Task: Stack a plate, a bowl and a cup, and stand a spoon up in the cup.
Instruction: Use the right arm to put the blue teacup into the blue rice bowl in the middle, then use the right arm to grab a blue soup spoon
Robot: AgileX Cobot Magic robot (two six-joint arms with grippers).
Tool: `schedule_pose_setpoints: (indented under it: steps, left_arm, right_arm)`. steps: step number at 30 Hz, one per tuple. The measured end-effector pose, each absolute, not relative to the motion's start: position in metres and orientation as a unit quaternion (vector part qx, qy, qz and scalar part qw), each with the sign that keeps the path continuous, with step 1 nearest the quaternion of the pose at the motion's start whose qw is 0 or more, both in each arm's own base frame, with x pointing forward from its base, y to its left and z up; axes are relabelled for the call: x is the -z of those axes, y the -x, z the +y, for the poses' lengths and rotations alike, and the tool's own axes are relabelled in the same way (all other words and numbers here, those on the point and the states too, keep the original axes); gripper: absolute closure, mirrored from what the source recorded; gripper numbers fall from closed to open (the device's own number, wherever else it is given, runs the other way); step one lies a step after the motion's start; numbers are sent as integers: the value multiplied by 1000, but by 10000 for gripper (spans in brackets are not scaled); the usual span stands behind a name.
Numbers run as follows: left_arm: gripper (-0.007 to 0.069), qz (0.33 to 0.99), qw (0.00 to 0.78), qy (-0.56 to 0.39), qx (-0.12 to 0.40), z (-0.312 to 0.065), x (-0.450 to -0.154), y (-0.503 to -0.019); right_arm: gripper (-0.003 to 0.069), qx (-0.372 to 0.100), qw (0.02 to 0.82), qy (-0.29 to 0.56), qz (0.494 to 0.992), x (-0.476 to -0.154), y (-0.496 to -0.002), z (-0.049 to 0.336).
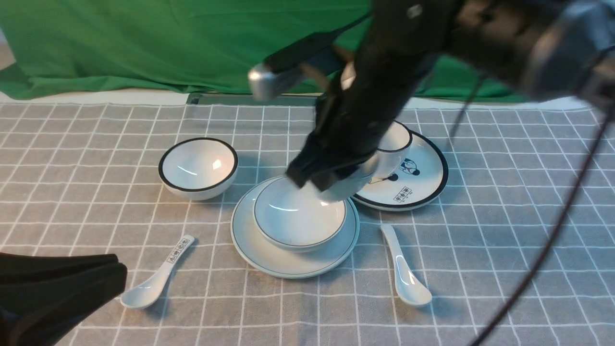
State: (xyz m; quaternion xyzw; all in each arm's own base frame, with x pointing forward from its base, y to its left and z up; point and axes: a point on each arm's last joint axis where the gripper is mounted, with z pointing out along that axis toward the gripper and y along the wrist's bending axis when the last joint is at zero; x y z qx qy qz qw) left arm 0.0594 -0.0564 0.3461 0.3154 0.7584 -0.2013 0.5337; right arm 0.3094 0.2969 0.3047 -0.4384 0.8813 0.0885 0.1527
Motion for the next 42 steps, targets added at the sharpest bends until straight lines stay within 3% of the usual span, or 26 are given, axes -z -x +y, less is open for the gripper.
schedule_pose_setpoints:
  steps: [9, 17, 25, 29, 31, 32, 33, 35, 36, 39, 41, 42]
  left_arm:
    - [616, 758, 534, -317, 200, -56, -346, -59]
    - [616, 758, 534, -317, 200, -56, -346, -59]
    - [616, 758, 533, -315, 206, -57, -346, -59]
    - [616, 758, 532, -316, 207, -57, -346, -59]
    - [616, 759, 530, -316, 208, -57, -346, -59]
    - [616, 760, 528, -317, 207, -57, -345, -58]
    - [616, 761, 527, -317, 207, -57, -345, -58]
    - [616, 764, 521, -319, 206, -57, -344, -58]
    - [616, 765, 519, -320, 206, -57, -344, -58]
    - [616, 768, 514, -322, 205, -57, -343, -57]
    - [616, 769, 512, -323, 205, -57, -342, -57]
    - [616, 770, 511, -323, 204, -57, -342, -57]
  right_arm:
    - [571, -85, 133, 446, 881, -257, -335, 333]
    - [571, -66, 115, 449, 884, -225, -348, 342]
    - [566, -57, 107, 442, 889, -218, -350, 342]
    - [480, -57, 105, 433, 894, -215, -351, 342]
    - [355, -56, 103, 429, 896, -214, -351, 342]
    - [224, -58, 104, 422, 899, -216, -351, 342]
    - [210, -57, 105, 422, 899, -217, -351, 342]
    - [83, -62, 117, 411, 902, -229, -350, 342]
    - [68, -63, 117, 409, 903, -232, -350, 341]
    - [78, -68, 134, 409, 900, -263, -345, 336]
    - [150, -77, 168, 408, 894, -294, -339, 330]
    - [229, -82, 194, 407, 889, -319, -332, 324]
